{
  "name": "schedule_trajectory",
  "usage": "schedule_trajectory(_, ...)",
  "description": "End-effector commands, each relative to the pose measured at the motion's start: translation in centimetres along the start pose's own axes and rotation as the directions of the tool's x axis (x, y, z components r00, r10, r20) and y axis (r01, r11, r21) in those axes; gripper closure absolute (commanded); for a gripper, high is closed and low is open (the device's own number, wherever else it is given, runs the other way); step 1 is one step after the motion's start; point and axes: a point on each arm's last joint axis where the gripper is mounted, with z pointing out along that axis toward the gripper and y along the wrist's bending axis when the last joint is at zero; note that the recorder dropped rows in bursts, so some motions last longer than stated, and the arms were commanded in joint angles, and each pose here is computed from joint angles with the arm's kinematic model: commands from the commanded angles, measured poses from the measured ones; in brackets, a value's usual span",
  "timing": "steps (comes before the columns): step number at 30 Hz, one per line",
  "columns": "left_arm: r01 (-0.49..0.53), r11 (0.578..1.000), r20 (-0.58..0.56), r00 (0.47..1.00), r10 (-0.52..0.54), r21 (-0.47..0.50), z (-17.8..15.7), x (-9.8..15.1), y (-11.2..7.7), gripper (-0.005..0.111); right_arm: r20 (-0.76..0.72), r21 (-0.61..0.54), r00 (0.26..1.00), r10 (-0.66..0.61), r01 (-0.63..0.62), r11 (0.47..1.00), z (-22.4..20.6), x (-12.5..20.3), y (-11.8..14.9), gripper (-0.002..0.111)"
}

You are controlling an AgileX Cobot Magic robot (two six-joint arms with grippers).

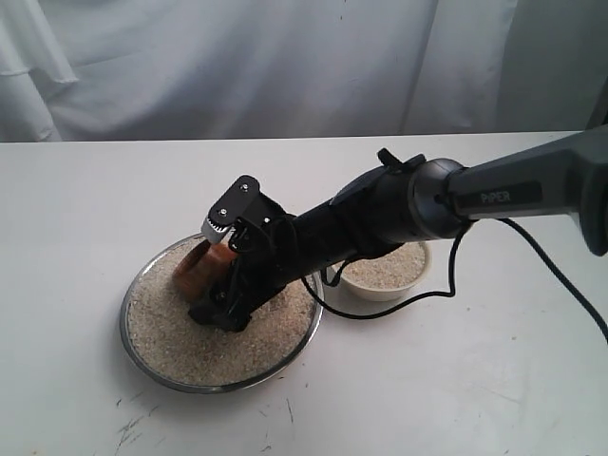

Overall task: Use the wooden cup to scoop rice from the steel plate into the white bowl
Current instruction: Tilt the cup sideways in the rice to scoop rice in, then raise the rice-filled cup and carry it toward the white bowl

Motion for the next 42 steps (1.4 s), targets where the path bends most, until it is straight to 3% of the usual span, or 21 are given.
schedule_trajectory(1,0.004,1.000,0.007,1.000,-0.004,0.002,0.0,0.1,0.0,0.107,0.006,0.007,1.000,-0.002,0.002,1.000,0.0,-0.2,0.1,0.024)
schedule_trajectory(11,0.004,1.000,0.007,1.000,-0.004,0.002,0.0,0.1,0.0,0.107,0.007,0.044,1.000,0.009,-0.009,0.999,0.0,-0.2,-0.2,0.024)
schedule_trajectory(19,0.004,1.000,0.007,1.000,-0.004,0.002,0.0,0.1,0.0,0.107,0.013,0.032,1.000,0.018,-0.019,0.999,0.0,-0.3,-0.1,0.037)
schedule_trajectory(25,0.004,1.000,0.007,1.000,-0.004,0.002,0.0,0.1,0.0,0.107,0.022,-0.011,1.000,0.016,-0.016,1.000,0.0,-0.3,0.3,0.054)
schedule_trajectory(36,0.004,1.000,0.007,1.000,-0.004,0.002,0.0,0.1,0.0,0.107,0.024,-0.001,0.996,-0.080,0.080,0.997,-1.3,-1.5,0.5,0.107)
schedule_trajectory(42,0.004,1.000,0.007,1.000,-0.004,0.002,0.0,0.1,0.0,0.107,-0.021,0.043,0.990,-0.141,0.142,0.989,-3.3,-2.6,0.7,0.108)
